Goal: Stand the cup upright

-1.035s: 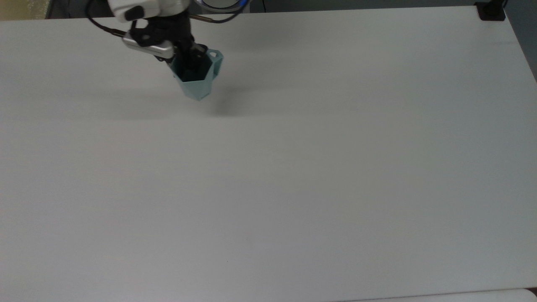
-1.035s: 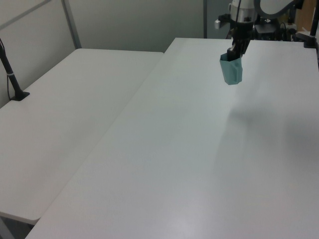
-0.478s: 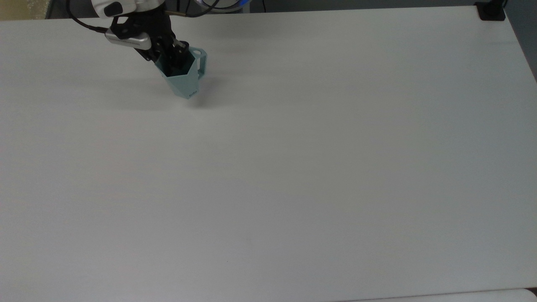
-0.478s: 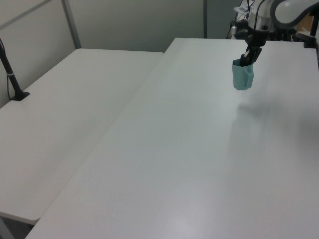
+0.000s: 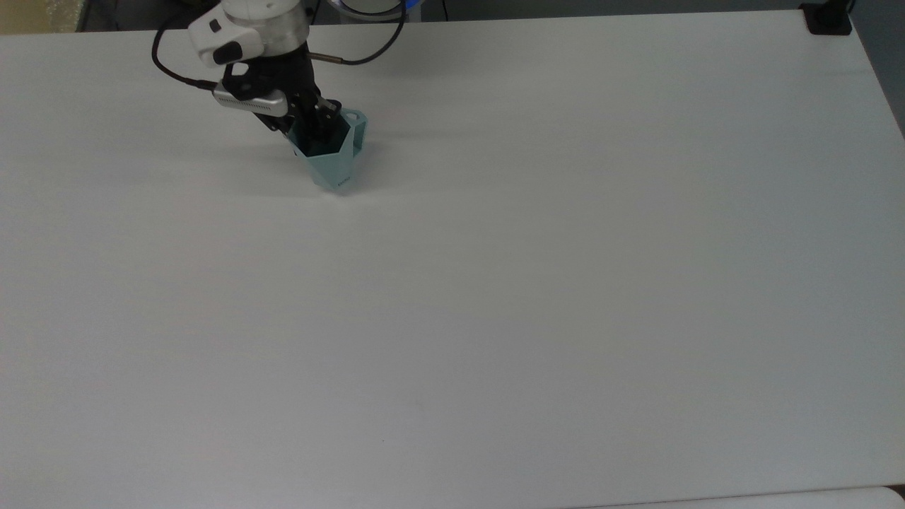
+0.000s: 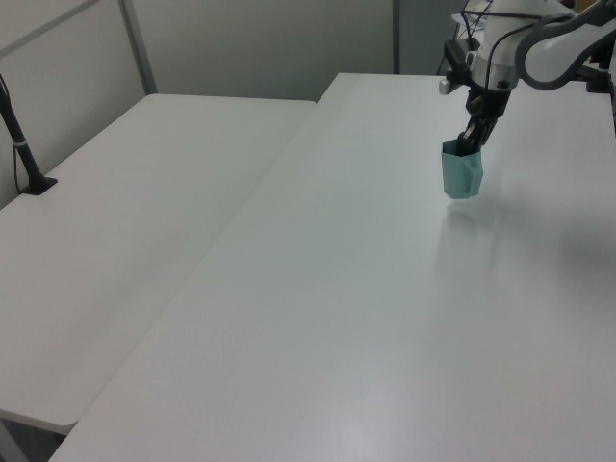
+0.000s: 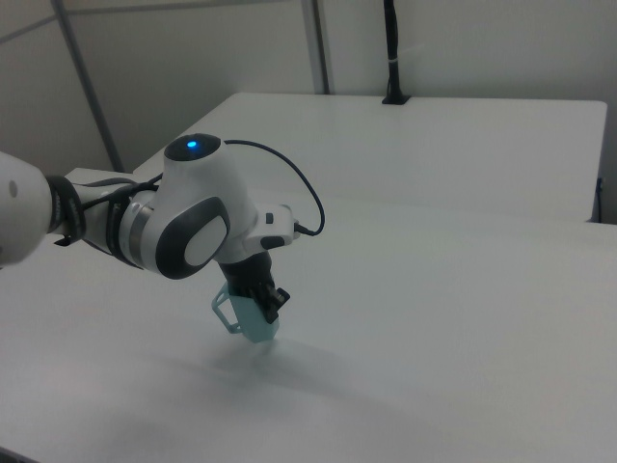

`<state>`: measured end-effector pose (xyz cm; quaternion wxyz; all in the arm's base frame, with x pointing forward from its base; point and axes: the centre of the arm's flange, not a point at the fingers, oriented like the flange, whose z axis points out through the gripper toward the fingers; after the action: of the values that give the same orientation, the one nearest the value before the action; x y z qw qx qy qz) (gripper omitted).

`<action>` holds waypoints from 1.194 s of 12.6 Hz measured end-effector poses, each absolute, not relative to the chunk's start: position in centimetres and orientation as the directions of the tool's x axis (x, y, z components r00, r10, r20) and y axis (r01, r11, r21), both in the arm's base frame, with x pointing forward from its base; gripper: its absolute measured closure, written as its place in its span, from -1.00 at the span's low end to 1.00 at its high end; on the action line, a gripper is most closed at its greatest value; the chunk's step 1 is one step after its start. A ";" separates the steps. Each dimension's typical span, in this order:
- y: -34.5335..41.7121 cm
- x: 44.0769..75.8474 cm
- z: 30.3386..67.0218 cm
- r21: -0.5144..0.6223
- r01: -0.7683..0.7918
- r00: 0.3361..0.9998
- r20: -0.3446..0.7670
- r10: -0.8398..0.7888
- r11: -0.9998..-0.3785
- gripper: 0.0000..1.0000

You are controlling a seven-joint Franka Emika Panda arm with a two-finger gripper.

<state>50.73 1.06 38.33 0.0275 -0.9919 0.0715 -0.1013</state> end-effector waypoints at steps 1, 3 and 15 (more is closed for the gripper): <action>1.4 50.9 37.8 -0.065 -0.132 0.970 0.197 -0.142 -0.989 0.79; 2.1 51.1 37.0 -0.059 -0.127 0.970 0.200 -0.136 -0.990 0.79; 2.8 51.4 36.3 -0.045 -0.125 0.978 0.160 -0.130 -0.991 -0.28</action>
<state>51.44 2.83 36.27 0.0172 -0.9945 0.0642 -0.0815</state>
